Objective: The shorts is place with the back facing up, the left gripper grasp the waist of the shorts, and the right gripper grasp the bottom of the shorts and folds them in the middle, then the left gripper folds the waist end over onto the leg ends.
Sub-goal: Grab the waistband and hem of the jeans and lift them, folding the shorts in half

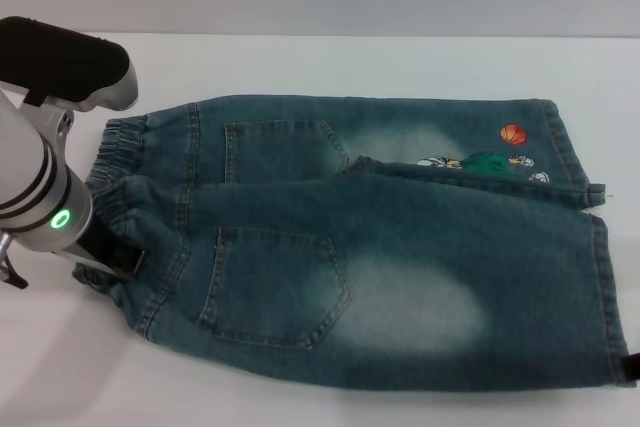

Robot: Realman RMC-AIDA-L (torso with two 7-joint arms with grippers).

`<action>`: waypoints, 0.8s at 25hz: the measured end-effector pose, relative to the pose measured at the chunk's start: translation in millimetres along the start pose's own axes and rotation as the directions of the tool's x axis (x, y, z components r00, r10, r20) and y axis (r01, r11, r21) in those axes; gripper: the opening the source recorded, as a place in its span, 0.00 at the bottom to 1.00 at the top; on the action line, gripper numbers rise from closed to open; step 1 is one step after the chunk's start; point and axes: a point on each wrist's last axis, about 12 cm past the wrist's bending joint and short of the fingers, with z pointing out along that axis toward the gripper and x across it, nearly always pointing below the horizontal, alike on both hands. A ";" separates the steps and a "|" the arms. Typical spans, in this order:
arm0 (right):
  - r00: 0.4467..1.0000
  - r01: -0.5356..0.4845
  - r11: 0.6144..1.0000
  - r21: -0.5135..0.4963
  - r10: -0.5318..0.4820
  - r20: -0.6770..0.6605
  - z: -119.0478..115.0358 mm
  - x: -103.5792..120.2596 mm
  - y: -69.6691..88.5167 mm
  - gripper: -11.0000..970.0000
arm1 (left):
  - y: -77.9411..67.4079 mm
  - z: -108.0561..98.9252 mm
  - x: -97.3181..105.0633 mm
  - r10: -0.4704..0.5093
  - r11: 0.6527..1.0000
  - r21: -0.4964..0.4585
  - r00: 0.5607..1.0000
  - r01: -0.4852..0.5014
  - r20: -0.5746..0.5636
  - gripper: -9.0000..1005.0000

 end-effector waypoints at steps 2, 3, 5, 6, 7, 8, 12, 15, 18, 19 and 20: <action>1.000 -0.001 1.000 -0.001 0.001 -0.002 0.6 0.4 0.2 0.61 | -0.1 -0.2 -0.3 0.001 1.000 0.000 1.000 -0.001 0.001 0.14; 1.000 -0.002 1.000 -0.002 0.002 -0.002 0.8 0.4 0.4 0.61 | -0.1 -0.2 -0.3 0.001 1.000 0.000 1.000 -0.001 0.001 0.14; 1.000 -0.002 1.000 -0.008 0.002 0.000 1.6 0.4 1.7 0.61 | -0.6 -0.9 -1.5 0.003 1.000 0.000 1.000 -0.003 0.004 0.14; 1.000 0.000 1.000 -0.010 0.000 0.000 2.6 0.5 2.5 0.61 | -0.6 -0.9 -1.5 0.003 1.000 0.000 1.000 -0.003 0.004 0.14; 1.000 0.002 1.000 -0.012 -0.002 -0.002 3.7 0.8 3.4 0.61 | -0.6 -0.9 -1.5 0.003 1.000 0.000 1.000 -0.003 0.004 0.14; 1.000 0.005 1.000 -0.014 -0.005 -0.003 5.0 0.7 4.5 0.61 | -0.6 -0.9 -1.5 0.003 1.000 0.000 1.000 -0.003 0.004 0.14; 1.000 0.014 1.000 -0.023 -0.014 -0.005 8.1 -0.3 8.6 0.61 | -0.9 -1.3 -1.9 0.008 1.000 -0.001 1.000 -0.008 0.005 0.14; 1.000 0.017 1.000 -0.026 -0.017 -0.004 8.0 -0.2 9.4 0.61 | -0.9 -1.4 -2.1 0.009 1.000 -0.001 1.000 -0.009 0.005 0.14; 1.000 0.015 1.000 -0.026 -0.015 -0.005 7.9 0.4 9.7 0.61 | -0.9 -1.4 -1.8 0.012 1.000 -0.001 1.000 -0.012 0.003 0.14; 1.000 0.016 1.000 -0.027 -0.016 -0.007 8.0 0.9 10.0 0.61 | -0.9 -1.4 -1.8 0.012 1.000 -0.001 1.000 -0.012 0.003 0.14; 1.000 0.017 1.000 -0.027 -0.017 -0.010 8.1 1.5 10.2 0.61 | -0.9 -1.4 -1.5 0.016 1.000 -0.001 1.000 -0.016 0.000 0.14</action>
